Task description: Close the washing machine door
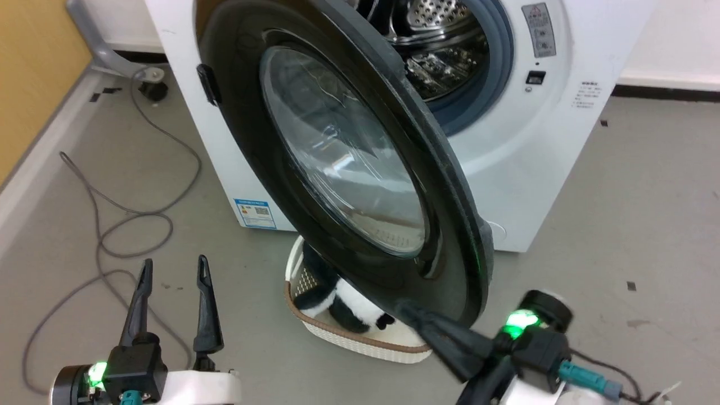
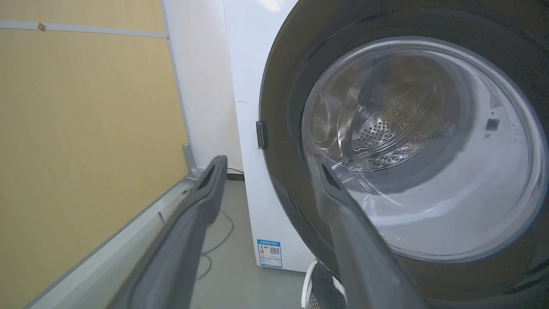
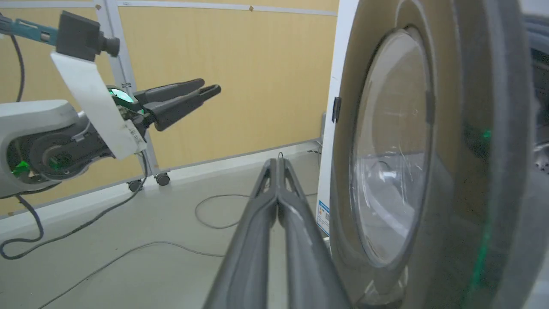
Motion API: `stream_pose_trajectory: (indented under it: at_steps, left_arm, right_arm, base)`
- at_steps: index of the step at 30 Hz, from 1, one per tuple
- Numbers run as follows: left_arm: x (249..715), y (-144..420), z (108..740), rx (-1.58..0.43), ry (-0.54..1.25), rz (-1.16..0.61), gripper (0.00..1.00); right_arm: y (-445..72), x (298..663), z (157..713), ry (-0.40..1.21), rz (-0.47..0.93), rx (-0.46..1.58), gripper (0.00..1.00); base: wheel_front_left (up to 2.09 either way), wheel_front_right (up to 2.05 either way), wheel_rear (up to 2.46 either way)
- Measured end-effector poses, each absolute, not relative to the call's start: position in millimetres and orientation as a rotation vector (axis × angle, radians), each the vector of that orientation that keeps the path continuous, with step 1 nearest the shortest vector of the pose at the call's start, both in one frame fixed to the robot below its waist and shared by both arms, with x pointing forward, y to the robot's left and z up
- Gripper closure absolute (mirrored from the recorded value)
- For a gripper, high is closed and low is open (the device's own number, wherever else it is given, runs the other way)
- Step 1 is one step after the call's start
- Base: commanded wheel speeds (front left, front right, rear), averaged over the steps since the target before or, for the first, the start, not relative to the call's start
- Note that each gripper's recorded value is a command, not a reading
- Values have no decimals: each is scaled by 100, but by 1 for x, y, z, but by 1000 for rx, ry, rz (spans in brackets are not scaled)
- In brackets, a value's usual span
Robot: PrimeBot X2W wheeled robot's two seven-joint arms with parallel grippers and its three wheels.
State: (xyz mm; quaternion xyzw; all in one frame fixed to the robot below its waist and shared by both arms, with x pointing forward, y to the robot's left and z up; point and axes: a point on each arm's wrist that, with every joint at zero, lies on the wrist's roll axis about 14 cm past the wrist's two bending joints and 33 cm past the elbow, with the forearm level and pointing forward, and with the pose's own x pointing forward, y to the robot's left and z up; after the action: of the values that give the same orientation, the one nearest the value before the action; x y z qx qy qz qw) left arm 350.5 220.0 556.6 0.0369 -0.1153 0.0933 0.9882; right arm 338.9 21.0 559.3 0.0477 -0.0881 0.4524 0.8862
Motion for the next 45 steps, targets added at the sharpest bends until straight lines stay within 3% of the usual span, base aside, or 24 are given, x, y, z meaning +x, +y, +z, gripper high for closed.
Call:
stream_pose_trajectory:
  at_steps: [16,23,36,45]
  left_arm:
    - [387,192,550,58,-222,106,0]
    - [408,187,544,63,-216,92,0]
    - [444,186,511,68,-155,96,0]
    - [455,190,502,72,-142,111,0]
  right_arm:
    - [-69,422,527,-120,566,54,100]
    - [-115,486,539,-168,381,40,100]
    - [-142,588,523,-137,266,-7,100]
    - [-155,629,518,-110,223,-25,100]
  base:
    - [0,0,0]
    - [0,0,0]
    - [0,0,0]
    - [0,0,0]
